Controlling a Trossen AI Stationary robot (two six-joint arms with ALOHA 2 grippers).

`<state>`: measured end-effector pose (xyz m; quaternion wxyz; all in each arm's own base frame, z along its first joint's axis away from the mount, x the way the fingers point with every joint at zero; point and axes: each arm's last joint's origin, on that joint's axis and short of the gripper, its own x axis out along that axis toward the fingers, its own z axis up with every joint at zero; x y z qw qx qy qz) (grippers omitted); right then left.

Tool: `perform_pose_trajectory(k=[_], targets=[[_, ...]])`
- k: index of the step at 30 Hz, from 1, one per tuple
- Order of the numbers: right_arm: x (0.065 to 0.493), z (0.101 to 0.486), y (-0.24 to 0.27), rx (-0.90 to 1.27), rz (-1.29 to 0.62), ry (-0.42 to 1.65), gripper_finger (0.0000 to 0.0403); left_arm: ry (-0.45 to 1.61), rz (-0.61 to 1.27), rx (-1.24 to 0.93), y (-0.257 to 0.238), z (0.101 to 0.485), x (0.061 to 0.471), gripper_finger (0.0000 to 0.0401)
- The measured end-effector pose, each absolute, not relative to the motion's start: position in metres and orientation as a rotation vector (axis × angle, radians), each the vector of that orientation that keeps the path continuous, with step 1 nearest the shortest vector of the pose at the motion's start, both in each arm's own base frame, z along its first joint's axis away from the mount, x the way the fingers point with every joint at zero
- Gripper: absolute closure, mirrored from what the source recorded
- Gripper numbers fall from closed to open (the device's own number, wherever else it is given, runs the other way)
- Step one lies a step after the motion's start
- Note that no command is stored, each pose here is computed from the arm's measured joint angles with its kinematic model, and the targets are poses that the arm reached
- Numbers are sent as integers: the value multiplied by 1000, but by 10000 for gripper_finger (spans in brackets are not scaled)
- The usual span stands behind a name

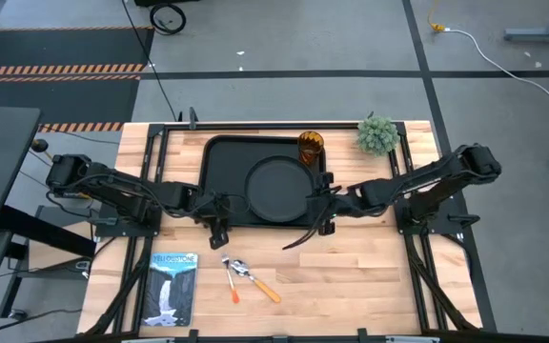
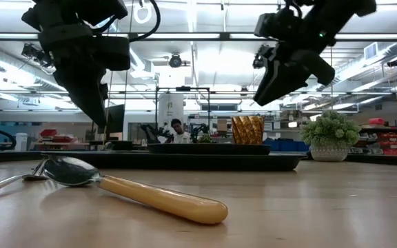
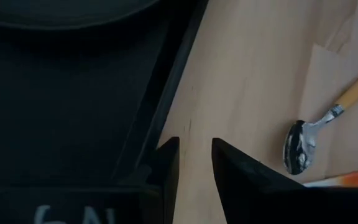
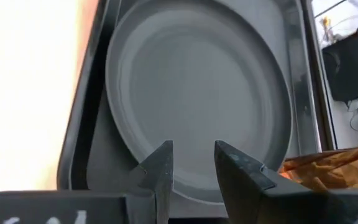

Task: Pick and place plate/cup/fork/spoon on tray
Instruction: Put the orange fork on the black serving tray

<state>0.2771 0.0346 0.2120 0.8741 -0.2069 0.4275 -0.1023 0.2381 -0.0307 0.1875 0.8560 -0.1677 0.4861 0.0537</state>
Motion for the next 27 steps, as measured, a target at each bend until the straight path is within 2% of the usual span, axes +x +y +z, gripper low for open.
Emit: perform_pose_trajectory(k=[12,20,27], targets=[[259,201,19,-420,-221,625,280,930,110,-492,-59,193,241,299],[257,197,17,-409,-214,529,280,852,291,-597,-74,194,237,301],[256,198,24,-434,-180,524,280,707,454,-684,-91,195,230,327]])
